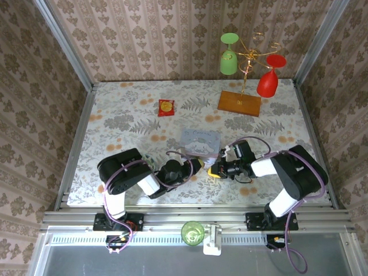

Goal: Unlock a padlock with a key

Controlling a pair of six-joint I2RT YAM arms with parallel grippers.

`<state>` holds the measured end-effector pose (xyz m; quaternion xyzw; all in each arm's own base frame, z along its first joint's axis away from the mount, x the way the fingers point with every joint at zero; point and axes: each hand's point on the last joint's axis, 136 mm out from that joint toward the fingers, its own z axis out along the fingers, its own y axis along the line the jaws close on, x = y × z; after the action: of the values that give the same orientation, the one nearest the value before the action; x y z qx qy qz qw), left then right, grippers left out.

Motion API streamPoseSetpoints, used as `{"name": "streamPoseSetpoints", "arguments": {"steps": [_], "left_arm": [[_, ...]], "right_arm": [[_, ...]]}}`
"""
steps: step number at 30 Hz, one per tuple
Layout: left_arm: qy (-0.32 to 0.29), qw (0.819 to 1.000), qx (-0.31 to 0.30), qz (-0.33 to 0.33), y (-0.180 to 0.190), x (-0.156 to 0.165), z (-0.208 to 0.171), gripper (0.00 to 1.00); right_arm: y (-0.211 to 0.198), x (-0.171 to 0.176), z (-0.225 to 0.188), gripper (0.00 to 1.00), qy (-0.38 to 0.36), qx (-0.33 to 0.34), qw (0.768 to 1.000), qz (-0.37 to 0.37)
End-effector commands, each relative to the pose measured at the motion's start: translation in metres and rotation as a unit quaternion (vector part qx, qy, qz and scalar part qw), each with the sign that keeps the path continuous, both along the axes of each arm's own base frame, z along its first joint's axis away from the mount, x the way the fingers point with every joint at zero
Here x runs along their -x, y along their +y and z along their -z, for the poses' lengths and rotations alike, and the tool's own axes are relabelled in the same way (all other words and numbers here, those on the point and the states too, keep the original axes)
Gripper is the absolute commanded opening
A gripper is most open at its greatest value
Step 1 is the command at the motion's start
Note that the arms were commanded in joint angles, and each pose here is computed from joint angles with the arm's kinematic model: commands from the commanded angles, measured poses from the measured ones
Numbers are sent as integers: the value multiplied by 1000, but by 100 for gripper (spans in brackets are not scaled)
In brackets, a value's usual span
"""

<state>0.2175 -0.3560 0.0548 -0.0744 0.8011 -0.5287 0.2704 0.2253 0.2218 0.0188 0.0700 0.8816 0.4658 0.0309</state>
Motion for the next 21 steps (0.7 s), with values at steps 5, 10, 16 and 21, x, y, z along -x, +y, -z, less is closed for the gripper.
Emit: {"name": "streamPoseSetpoints", "arguments": {"steps": [5, 10, 16, 21], "left_arm": [[-10, 999, 27, 19, -14, 0, -12, 0], [-38, 998, 34, 30, -20, 3, -30, 0], [-31, 999, 23, 28, -18, 5, -18, 0], [-24, 999, 14, 30, -19, 8, -9, 0]], "right_arm": [[-26, 19, 1, 0, 29, 142, 989, 27], [-38, 12, -7, 0, -1, 184, 980, 69], [-35, 7, -13, 0, -28, 249, 965, 79], [-16, 2, -11, 0, -18, 205, 974, 90]]}}
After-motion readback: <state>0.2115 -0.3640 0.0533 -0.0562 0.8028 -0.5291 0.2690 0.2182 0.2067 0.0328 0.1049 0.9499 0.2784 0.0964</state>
